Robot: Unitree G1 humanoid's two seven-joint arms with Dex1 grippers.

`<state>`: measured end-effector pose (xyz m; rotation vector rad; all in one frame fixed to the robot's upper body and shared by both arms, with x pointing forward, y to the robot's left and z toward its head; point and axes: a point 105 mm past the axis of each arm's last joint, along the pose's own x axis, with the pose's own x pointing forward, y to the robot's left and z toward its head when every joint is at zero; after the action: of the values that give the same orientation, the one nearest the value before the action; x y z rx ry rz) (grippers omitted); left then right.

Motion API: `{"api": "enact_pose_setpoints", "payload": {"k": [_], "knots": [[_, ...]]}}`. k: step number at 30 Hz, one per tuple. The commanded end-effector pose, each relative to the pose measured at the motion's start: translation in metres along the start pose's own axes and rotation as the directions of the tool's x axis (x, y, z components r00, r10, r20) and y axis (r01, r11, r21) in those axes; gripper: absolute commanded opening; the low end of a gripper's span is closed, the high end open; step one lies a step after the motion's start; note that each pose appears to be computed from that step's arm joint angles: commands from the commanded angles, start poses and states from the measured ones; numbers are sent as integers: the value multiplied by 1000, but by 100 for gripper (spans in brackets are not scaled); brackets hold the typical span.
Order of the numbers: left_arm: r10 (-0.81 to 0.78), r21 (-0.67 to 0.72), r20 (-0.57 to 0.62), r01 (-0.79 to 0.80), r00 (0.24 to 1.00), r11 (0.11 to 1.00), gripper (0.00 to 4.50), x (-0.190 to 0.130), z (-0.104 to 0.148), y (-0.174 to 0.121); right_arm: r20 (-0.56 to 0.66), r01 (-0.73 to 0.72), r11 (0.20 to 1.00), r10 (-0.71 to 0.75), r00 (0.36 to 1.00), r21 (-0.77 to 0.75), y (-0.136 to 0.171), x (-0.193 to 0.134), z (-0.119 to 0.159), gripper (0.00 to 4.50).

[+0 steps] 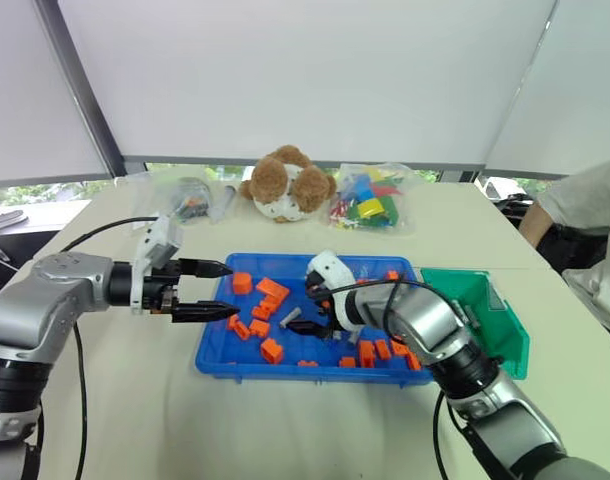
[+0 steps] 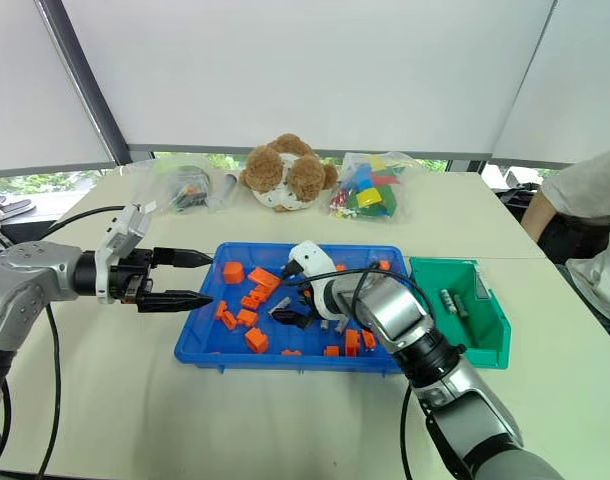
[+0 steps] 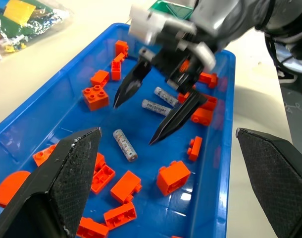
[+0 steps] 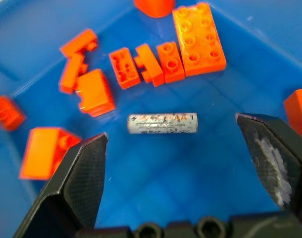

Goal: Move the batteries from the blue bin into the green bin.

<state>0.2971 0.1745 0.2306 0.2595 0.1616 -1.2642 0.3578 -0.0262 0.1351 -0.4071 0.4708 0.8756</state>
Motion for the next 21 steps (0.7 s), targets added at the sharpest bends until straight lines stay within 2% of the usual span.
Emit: {"api": "enact_pose_setpoints", "payload": {"k": [1, 21], "knots": [[21, 57, 15, -22, 1000, 998, 450, -8, 13, -2, 20, 40, 999, -39, 999, -31, -4, 3, 11, 447], [43, 71, 7, -43, 999, 997, 450, -5, 11, 0, -35, 9, 999, -7, 999, 44, 11, 32, 3, 447]]}}
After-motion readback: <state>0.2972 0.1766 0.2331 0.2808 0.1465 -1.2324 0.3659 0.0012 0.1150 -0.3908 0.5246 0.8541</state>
